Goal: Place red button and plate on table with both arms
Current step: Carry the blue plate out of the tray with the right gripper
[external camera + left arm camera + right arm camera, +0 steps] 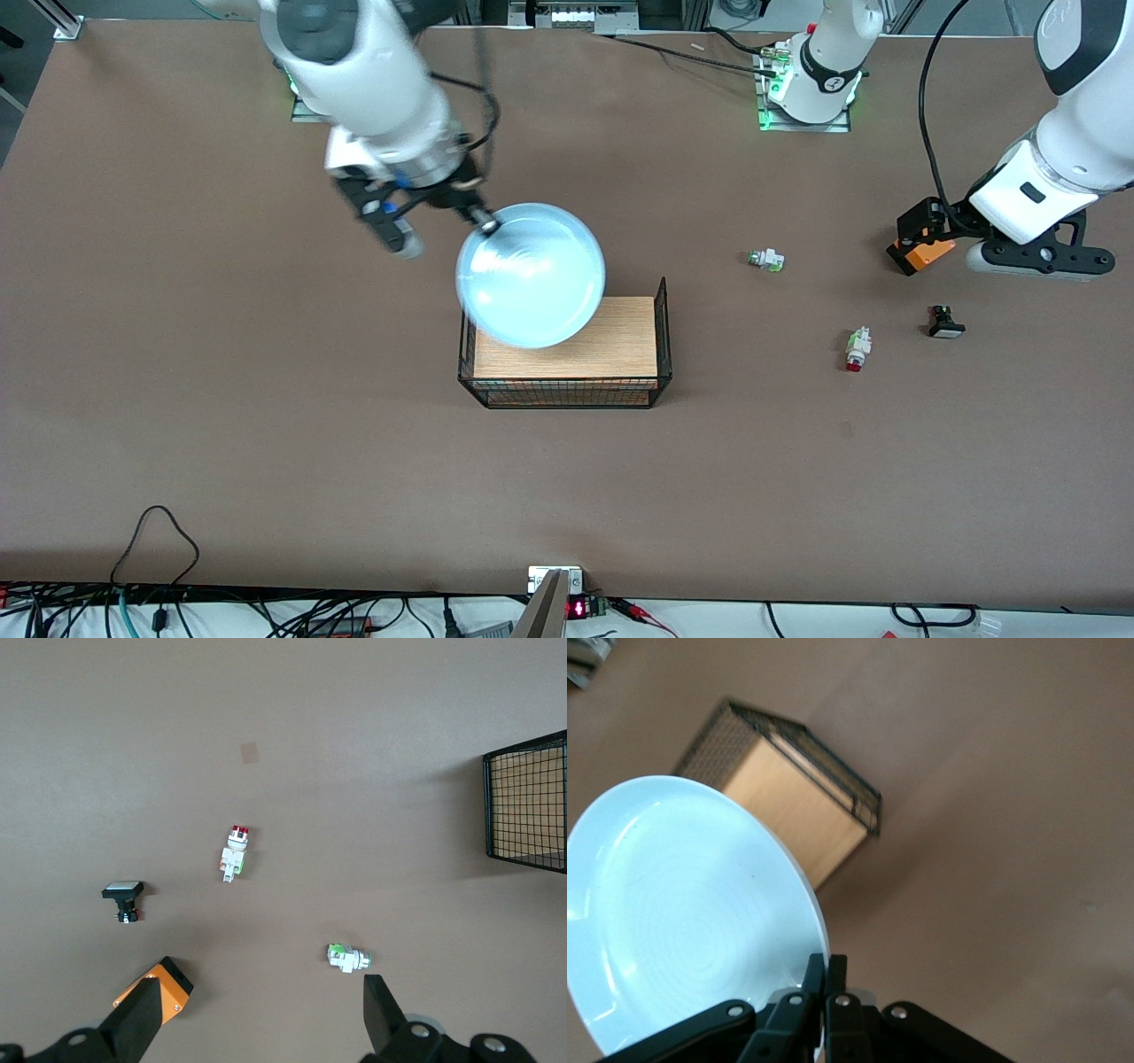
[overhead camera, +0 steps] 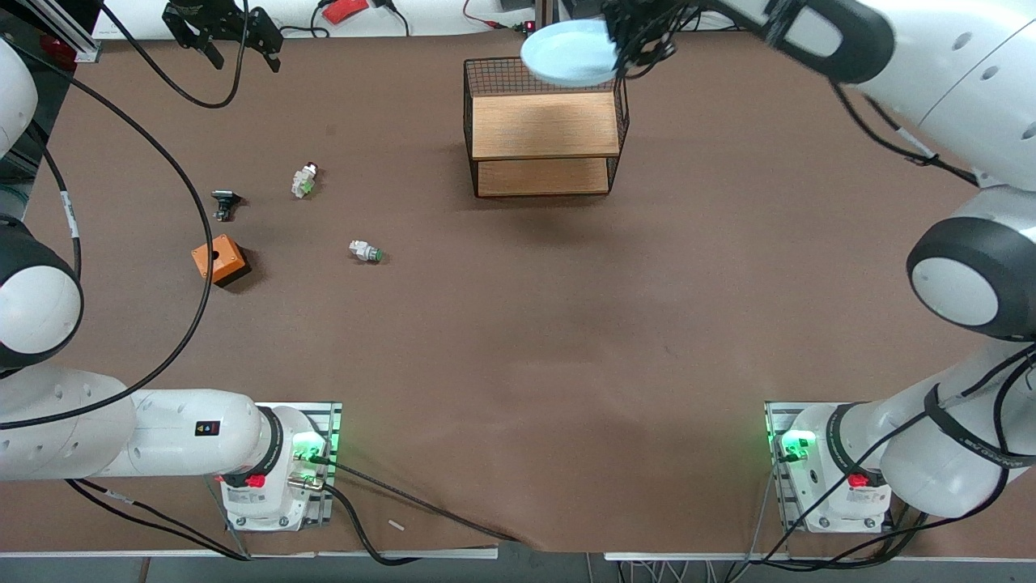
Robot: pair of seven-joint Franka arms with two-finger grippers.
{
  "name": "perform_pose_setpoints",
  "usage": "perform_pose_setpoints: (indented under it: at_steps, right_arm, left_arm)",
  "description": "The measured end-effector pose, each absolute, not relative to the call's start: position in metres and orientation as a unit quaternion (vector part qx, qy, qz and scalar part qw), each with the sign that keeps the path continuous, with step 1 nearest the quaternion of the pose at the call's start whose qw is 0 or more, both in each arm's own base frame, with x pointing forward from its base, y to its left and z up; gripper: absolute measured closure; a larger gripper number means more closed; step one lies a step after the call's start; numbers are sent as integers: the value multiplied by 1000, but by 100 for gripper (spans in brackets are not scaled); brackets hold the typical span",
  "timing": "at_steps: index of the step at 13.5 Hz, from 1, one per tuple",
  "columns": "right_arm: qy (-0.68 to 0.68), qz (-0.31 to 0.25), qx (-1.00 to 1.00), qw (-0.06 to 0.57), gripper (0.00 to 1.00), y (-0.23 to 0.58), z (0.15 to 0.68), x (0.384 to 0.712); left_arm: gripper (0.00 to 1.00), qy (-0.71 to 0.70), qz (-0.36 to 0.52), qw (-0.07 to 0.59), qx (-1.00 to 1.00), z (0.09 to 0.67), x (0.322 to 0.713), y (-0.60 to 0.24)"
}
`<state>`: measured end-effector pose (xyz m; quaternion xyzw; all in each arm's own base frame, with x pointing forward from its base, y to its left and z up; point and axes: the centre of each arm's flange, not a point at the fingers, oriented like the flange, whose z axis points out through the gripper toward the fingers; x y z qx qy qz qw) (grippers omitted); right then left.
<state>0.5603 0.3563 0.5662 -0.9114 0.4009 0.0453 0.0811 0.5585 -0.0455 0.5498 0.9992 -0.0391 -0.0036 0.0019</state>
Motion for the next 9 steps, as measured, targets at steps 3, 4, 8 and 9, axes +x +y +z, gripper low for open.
perform_pose_setpoints:
  at_steps: [3,4,8,9]
  right_arm:
    - [328,38,-940,81,97,266,572,600]
    - [295,37,-951,80,97,238,569,611]
    - [164,50,-985,35,97,147,546,634]
    - [120,52,-991,12,97,128,536,636]
  left_arm:
    - [0,-39,-4,2,999,550,558,-45]
    - [0,-39,-4,2,999,550,558,-45]
    - [0,-39,-5,2,999,549,558,-45]
    - [0,-39,-5,2,999,549,558,-45]
